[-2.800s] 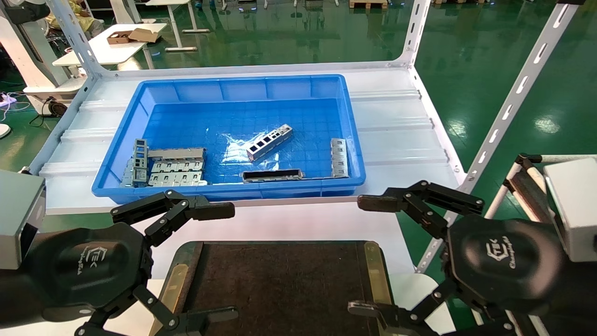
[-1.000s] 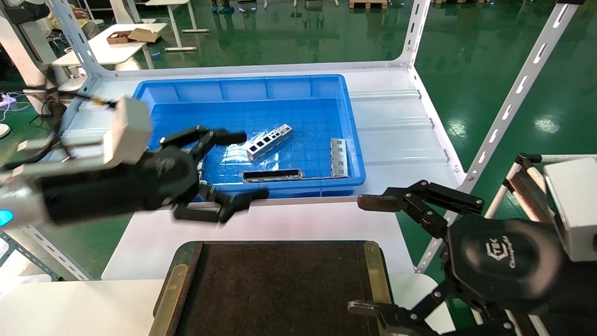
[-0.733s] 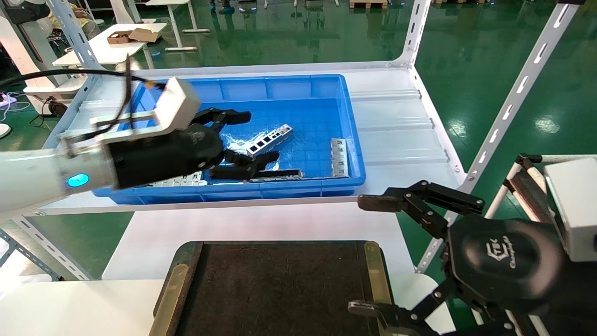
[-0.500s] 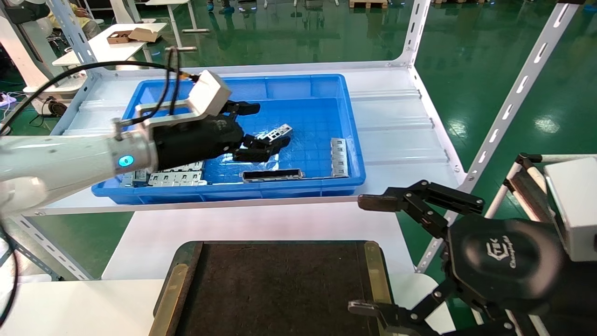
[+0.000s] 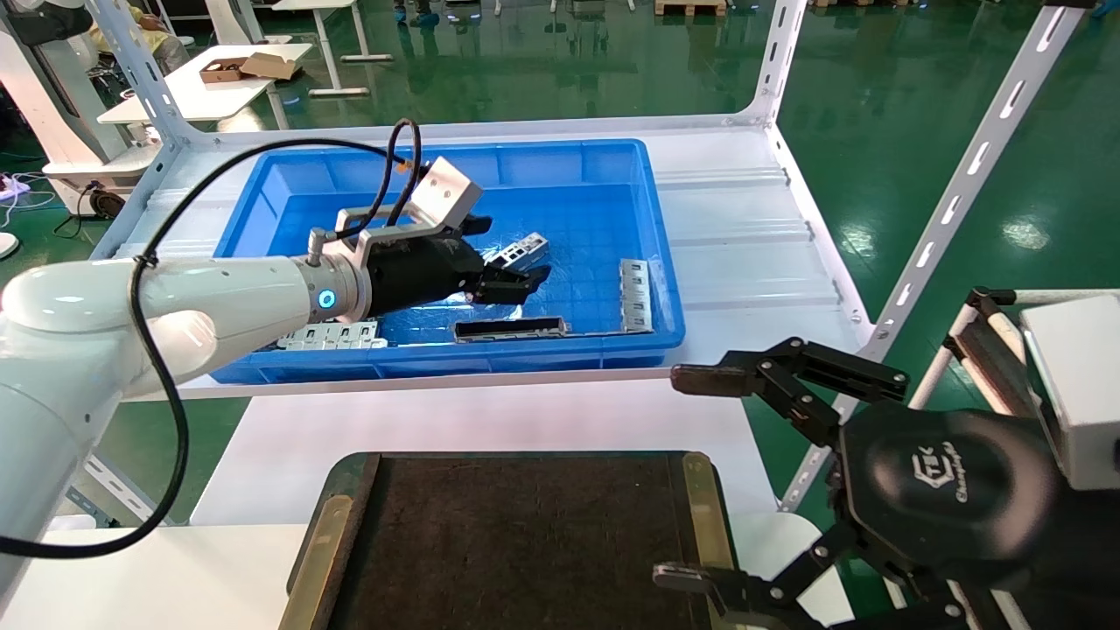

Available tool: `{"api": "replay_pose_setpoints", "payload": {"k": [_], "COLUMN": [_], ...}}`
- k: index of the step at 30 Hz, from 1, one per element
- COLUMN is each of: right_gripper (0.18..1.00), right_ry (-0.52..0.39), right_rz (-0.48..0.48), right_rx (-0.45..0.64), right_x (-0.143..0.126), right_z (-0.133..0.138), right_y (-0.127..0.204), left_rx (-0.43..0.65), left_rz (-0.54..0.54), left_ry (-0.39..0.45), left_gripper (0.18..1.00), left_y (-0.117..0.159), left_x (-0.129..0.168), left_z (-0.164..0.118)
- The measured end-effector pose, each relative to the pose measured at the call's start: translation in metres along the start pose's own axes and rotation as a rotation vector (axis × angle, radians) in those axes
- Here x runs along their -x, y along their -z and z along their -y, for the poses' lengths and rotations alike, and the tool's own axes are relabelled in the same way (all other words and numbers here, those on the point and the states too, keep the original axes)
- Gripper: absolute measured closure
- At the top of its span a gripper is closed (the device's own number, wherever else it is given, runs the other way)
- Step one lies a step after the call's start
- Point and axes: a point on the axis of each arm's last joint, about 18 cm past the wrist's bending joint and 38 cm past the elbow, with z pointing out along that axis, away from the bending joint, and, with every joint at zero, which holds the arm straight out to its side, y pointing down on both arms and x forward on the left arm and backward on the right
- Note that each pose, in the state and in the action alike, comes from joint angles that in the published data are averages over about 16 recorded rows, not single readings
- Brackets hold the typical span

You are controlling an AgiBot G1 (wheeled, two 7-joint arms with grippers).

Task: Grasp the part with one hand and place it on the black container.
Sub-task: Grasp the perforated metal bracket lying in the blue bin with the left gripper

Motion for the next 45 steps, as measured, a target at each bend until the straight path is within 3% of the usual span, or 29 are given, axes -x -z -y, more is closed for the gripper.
{"api": "replay_pose_setpoints", "payload": {"k": [14, 26, 36, 45], "right_gripper": [0.181, 0.25, 0.419, 0.62], "right_ry": [0.0, 0.0, 0.0, 0.0], "right_rz": [0.0, 0.0, 0.0, 0.0], "right_rx": [0.0, 0.0, 0.0, 0.0], "right_x": [0.0, 0.0, 0.0, 0.0], "right_z": [0.0, 0.0, 0.0, 0.0], "right_y": [0.0, 0.0, 0.0, 0.0], "left_rx": [0.059, 0.08, 0.096, 0.104], "left_rz": [0.072, 0.096, 0.125, 0.147], "left_ry": [0.047, 0.075, 0.084, 0.088], "left_gripper": [0.187, 0.248, 0.389, 0.602], "left_y": [-0.007, -0.008, -0.009, -0.011], "left_x": [0.004, 0.004, 0.006, 0.006], "left_z": [-0.023, -0.035, -0.042, -0.046]}}
